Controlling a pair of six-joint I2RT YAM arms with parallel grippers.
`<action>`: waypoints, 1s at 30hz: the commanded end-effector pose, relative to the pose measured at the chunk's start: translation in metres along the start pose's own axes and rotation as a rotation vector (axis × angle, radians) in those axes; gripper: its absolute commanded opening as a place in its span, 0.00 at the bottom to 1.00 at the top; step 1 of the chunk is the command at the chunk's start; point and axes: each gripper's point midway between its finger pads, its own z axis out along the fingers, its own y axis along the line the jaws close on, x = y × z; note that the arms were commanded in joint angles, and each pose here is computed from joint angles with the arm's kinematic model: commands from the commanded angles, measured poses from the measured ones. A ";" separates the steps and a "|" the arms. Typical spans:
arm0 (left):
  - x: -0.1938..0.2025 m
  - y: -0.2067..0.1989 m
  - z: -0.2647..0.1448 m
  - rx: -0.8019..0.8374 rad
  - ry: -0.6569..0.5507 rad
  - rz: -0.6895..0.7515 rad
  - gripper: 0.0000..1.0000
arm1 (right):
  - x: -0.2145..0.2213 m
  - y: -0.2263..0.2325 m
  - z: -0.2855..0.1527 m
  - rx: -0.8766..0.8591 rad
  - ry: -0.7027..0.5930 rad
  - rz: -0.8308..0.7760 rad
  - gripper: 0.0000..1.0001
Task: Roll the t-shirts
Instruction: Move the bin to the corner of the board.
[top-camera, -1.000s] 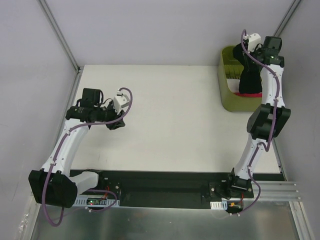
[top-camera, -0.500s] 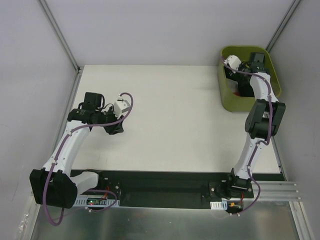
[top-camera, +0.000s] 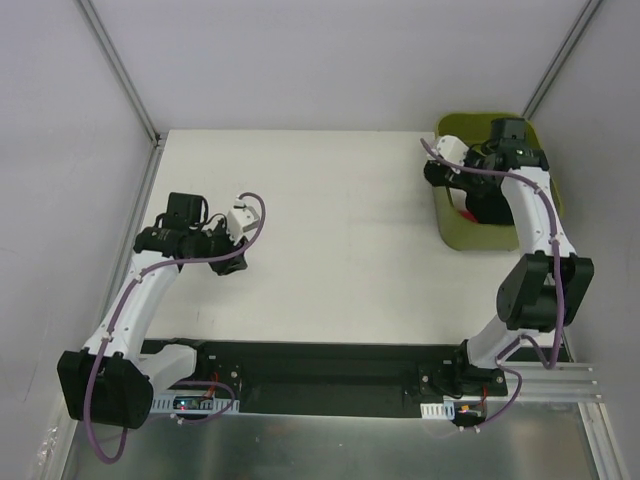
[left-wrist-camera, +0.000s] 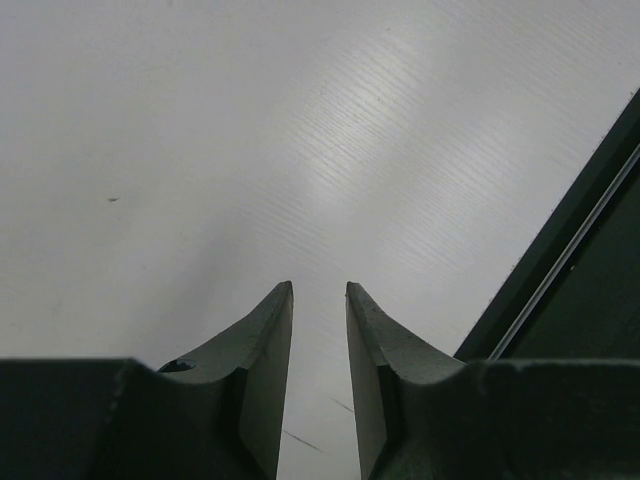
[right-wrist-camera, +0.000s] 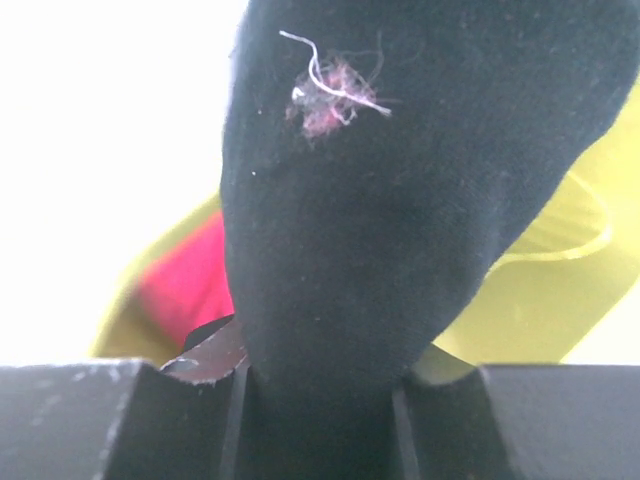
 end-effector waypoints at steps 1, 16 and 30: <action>-0.001 -0.004 -0.001 0.001 -0.047 0.023 0.28 | -0.014 0.066 -0.032 -0.159 0.028 0.088 0.01; 0.001 -0.006 0.007 0.014 -0.072 0.022 0.29 | -0.103 -0.021 -0.086 0.063 -0.225 0.249 0.01; 0.022 0.006 0.005 -0.037 0.054 -0.034 0.24 | 0.001 -0.167 -0.015 0.351 -0.082 -0.162 0.01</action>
